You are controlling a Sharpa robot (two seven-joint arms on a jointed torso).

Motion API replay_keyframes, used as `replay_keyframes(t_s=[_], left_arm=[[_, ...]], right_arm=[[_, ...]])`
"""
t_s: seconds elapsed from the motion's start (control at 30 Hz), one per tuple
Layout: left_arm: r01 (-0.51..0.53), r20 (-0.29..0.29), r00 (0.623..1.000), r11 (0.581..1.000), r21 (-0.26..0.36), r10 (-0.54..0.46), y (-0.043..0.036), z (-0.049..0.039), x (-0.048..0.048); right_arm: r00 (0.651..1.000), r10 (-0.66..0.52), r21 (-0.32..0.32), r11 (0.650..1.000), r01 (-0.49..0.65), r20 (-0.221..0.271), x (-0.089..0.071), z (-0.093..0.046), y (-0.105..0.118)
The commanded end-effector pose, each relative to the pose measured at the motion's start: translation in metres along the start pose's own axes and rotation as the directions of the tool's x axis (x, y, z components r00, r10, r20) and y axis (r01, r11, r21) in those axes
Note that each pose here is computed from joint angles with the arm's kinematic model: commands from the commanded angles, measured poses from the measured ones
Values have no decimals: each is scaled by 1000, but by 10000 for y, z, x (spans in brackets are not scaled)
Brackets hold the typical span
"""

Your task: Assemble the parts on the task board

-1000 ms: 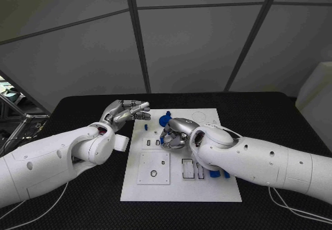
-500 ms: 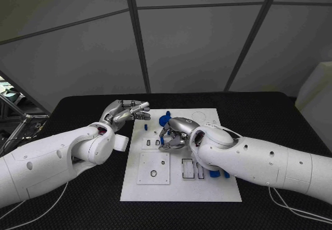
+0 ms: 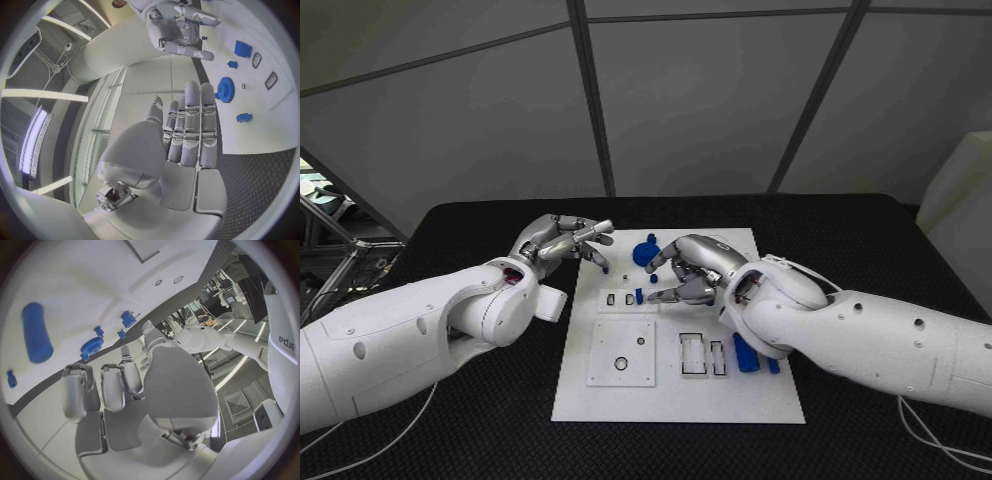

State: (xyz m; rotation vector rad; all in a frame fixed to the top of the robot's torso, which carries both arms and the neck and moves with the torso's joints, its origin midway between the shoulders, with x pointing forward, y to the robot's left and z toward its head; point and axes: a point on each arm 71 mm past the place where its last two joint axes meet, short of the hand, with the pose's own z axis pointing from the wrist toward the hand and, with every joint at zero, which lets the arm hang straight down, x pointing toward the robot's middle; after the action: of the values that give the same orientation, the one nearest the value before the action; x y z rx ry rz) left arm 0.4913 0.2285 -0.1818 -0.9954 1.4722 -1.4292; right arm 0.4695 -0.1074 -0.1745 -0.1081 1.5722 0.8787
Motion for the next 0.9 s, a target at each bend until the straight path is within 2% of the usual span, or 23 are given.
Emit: replay_keyframes(t_s=[0.03,0.1,0.2,0.3,0.4,0.6,0.7,0.8,0.9], left_arm=[[-184,-153,975,973,-142,162,68,-6,93],[-279,-213,947,943,-179,240,62,9,119],[-427,-292,887,876,-224,358,54,19,150],[-540,-342,827,802,-256,447,9,63,166],[-612,-369,780,739,-283,505,-47,121,176],[-751,-446,657,582,-313,608,-155,312,289],[-782,-462,622,535,-320,632,-164,383,343],[-822,-480,570,469,-324,667,-157,494,439],[-842,-493,539,431,-323,683,-152,555,512]], right_arm=[[980,187,-73,979,-191,-64,-163,-80,1],[968,242,-53,968,-246,-68,-310,-138,-77],[955,293,-19,956,-294,-37,-557,-236,-213],[949,314,13,949,-314,9,-761,-327,-347],[947,318,44,946,-320,44,-878,-384,-463],[947,310,108,942,-318,86,-988,-421,-633],[950,300,121,943,-309,90,-996,-418,-656],[953,288,137,945,-298,93,-998,-405,-676],[955,280,146,945,-291,94,-995,-390,-686]])
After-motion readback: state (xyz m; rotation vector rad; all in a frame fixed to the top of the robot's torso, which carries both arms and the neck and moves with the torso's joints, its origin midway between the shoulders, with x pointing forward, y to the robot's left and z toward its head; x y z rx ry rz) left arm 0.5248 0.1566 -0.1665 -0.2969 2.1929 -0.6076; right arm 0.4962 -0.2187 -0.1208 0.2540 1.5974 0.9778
